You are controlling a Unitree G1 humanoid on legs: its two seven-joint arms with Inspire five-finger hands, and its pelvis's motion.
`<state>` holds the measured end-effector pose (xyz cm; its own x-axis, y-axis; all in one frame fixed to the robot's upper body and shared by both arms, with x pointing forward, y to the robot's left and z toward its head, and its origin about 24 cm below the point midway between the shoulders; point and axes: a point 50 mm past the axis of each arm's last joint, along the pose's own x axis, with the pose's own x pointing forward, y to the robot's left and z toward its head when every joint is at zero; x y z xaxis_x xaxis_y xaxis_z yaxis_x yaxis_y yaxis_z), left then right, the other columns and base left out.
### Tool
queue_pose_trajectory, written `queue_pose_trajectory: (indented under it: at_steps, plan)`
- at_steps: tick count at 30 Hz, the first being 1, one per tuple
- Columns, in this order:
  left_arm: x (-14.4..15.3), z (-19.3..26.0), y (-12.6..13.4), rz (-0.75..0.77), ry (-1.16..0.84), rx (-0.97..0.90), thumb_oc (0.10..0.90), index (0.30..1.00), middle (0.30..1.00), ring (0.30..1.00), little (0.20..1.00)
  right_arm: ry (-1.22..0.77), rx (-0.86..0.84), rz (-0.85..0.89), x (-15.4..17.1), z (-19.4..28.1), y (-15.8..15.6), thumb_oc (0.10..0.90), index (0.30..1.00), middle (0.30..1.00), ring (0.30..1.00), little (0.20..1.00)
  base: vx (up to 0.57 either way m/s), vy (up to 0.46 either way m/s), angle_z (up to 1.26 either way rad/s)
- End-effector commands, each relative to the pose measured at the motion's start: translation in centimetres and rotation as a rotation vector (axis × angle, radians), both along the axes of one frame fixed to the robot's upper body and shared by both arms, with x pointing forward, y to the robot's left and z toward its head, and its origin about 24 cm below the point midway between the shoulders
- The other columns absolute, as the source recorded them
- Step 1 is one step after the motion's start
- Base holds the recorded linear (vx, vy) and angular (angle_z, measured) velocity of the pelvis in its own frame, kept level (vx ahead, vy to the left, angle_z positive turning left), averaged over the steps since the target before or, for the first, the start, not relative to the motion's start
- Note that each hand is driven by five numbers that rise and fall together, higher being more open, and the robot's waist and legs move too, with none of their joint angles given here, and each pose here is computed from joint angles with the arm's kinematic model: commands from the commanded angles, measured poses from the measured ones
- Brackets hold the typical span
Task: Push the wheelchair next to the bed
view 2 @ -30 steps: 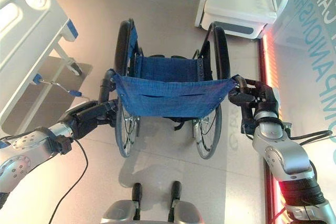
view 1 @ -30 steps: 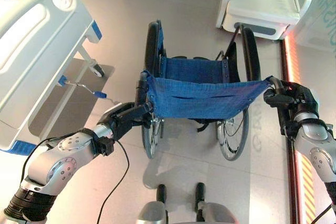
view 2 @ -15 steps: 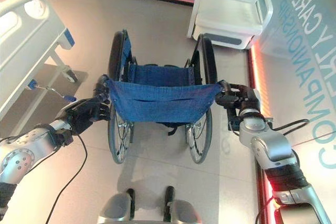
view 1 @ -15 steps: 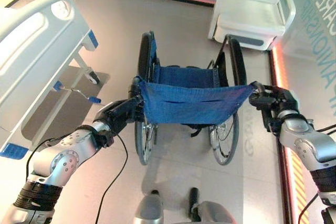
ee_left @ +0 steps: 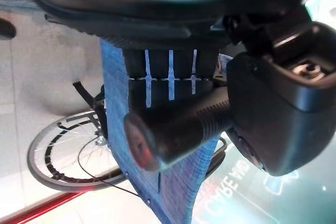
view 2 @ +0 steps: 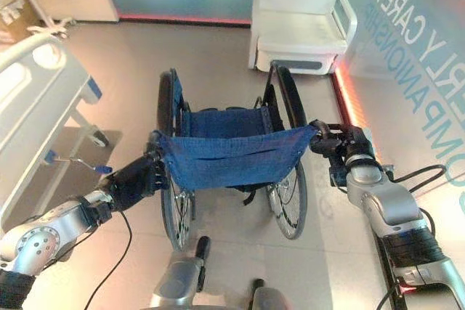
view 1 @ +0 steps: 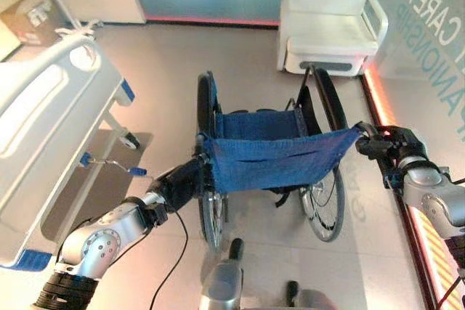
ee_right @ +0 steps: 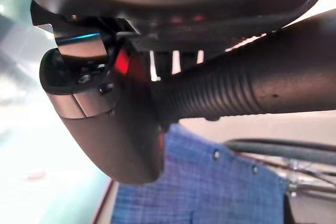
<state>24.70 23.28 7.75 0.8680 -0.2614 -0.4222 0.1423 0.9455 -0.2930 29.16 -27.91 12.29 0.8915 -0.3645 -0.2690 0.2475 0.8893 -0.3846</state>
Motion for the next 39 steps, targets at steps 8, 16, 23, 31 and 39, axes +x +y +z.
queue_pose_trajectory:
  at_steps: [8,16,23,31,39]
  plan:
    - [1.6,5.9,4.9,0.148,-0.243,0.079,0.400,0.300,0.300,0.300,0.300,-0.092,0.144,0.240,0.6,1.4,4.8,0.400,0.300,0.300,0.300,0.300,0.44,0.180,0.00]
    - [3.2,6.9,3.6,0.138,-0.326,0.045,0.400,0.300,0.300,0.300,0.300,-0.198,0.139,0.287,2.2,3.2,5.7,0.400,0.300,0.300,0.300,0.300,0.27,-0.090,-0.15]
    - [3.6,6.5,3.0,0.126,-0.306,0.103,0.400,0.300,0.300,0.300,0.300,-0.182,0.174,0.210,2.7,3.7,5.9,0.400,0.300,0.300,0.300,0.300,0.55,-0.297,0.72]
    - [2.9,5.2,2.2,0.149,-0.289,0.038,0.400,0.300,0.300,0.300,0.300,-0.124,0.115,0.203,3.0,3.5,5.3,0.400,0.300,0.300,0.300,0.300,0.52,-0.181,0.78]
    - [2.0,4.8,2.7,0.164,-0.268,0.006,0.400,0.300,0.300,0.300,0.300,-0.105,0.062,0.272,2.8,4.4,5.8,0.400,0.300,0.300,0.300,0.300,0.44,-0.127,0.08]
